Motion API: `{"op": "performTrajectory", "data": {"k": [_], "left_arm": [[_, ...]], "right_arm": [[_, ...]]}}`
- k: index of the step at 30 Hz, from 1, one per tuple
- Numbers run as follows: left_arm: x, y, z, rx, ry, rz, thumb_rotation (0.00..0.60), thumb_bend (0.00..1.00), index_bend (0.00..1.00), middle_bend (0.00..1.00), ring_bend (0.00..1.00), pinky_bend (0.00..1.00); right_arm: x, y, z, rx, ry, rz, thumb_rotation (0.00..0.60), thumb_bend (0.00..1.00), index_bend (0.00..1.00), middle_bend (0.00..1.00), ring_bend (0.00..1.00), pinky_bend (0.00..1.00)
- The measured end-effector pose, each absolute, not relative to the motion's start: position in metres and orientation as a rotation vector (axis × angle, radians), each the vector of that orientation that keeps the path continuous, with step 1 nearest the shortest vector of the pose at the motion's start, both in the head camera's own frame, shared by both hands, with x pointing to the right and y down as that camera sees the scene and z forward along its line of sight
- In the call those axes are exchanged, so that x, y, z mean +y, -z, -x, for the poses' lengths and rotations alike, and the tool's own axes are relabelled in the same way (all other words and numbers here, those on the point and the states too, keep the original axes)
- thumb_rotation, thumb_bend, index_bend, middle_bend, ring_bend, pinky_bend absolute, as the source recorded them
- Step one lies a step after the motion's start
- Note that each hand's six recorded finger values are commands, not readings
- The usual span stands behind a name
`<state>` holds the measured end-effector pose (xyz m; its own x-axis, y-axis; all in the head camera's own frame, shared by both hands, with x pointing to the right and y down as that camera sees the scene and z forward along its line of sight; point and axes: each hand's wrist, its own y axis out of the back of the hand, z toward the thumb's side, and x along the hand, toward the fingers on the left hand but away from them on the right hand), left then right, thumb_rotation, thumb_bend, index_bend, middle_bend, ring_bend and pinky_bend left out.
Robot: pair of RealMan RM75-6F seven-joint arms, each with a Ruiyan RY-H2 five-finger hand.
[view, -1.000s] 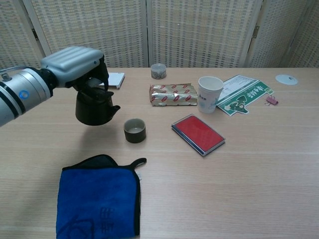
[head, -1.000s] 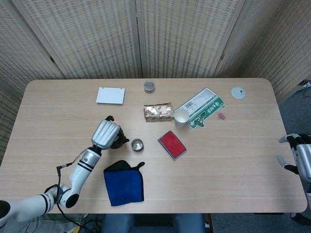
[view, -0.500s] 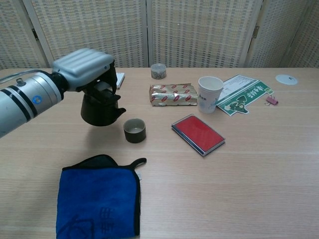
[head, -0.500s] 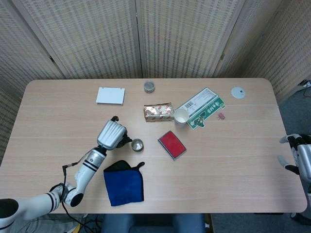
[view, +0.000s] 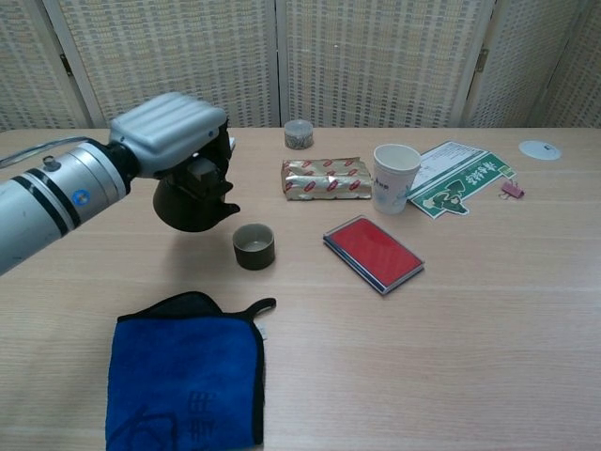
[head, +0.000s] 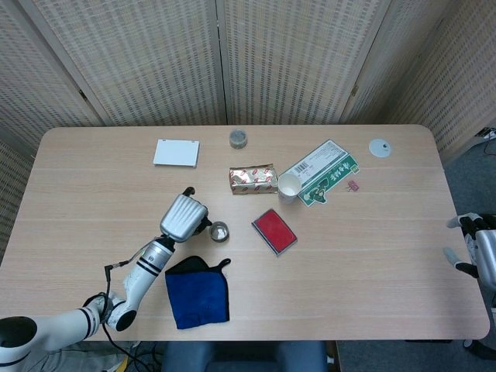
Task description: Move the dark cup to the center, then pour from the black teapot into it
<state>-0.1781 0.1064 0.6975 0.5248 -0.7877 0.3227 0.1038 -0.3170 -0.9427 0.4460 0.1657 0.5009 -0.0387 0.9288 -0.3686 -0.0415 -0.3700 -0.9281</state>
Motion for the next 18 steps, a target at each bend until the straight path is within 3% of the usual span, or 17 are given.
{"op": "performTrajectory", "data": {"k": [18], "left_arm": [[0.1144, -0.6982, 0.1697, 0.535, 0.961, 1.561, 0.595, 0.36, 1.00, 1.00, 0.97, 0.32]], "right_arm": [[0.1663, -0.5006, -0.4473, -0.994, -1.531, 1.427, 0.600, 0.19, 0.44, 0.40, 0.32, 0.37]]}}
